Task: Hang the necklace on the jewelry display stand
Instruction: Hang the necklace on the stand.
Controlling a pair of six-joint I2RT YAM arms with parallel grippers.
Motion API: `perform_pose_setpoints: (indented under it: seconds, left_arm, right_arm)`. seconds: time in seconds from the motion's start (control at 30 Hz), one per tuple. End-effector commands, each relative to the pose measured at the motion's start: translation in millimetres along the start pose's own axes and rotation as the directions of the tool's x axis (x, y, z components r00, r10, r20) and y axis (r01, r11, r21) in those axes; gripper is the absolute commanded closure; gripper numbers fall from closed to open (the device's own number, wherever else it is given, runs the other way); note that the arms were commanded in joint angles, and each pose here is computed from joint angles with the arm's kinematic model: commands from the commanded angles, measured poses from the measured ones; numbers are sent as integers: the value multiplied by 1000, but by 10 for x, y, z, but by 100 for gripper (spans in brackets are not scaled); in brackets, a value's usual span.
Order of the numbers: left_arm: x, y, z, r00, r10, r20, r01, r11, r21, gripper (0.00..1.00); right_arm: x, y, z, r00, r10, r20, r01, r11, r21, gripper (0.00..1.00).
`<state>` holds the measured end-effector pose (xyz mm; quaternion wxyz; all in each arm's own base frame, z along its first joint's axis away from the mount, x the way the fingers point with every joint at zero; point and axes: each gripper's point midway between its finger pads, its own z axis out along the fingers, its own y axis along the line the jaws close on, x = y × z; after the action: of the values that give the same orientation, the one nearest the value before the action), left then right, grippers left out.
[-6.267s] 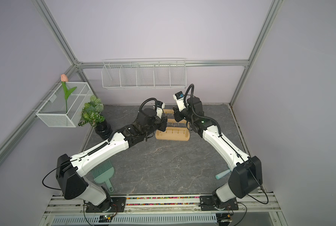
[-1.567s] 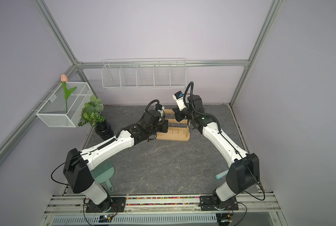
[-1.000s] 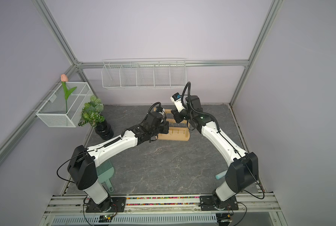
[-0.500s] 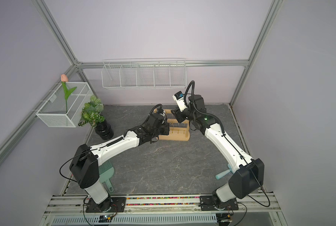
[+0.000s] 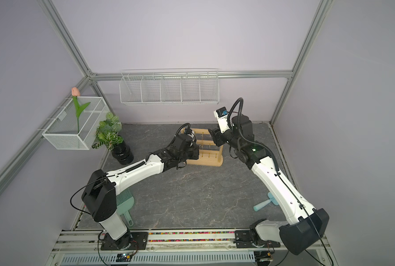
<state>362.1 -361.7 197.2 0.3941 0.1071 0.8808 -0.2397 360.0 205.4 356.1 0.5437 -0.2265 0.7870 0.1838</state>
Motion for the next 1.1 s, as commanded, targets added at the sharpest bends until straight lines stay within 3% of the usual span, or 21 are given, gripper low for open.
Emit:
perform_pose_setpoints:
  seconds: [0.0,0.2,0.4,0.83,1.07]
  left_arm:
    - [-32,3,14,1000,-18,10,18,1000,11,100]
    - [-13,5,17,1000,-15,3,15,1000,16,100]
    - [-37,27,8,1000,-19,8,19,1000,14,100]
    - [-70,61,-7,1000,-22,9,22,1000,15,100]
    - [-100,41,-38,1000,-25,15,25,999,26,100]
  right_arm:
    - [435,17,63,993,80,-92,-80,997,2,52]
    - [913,108,155,983,151,-104,-157,986,-51,52]
    - [1143,152,400,984,176,-31,-178,978,-104,51]
    - [1439,155,803,975,223,10,-220,968,-122,51]
    - [1469,204,731,978,205,29,-201,975,-95,51]
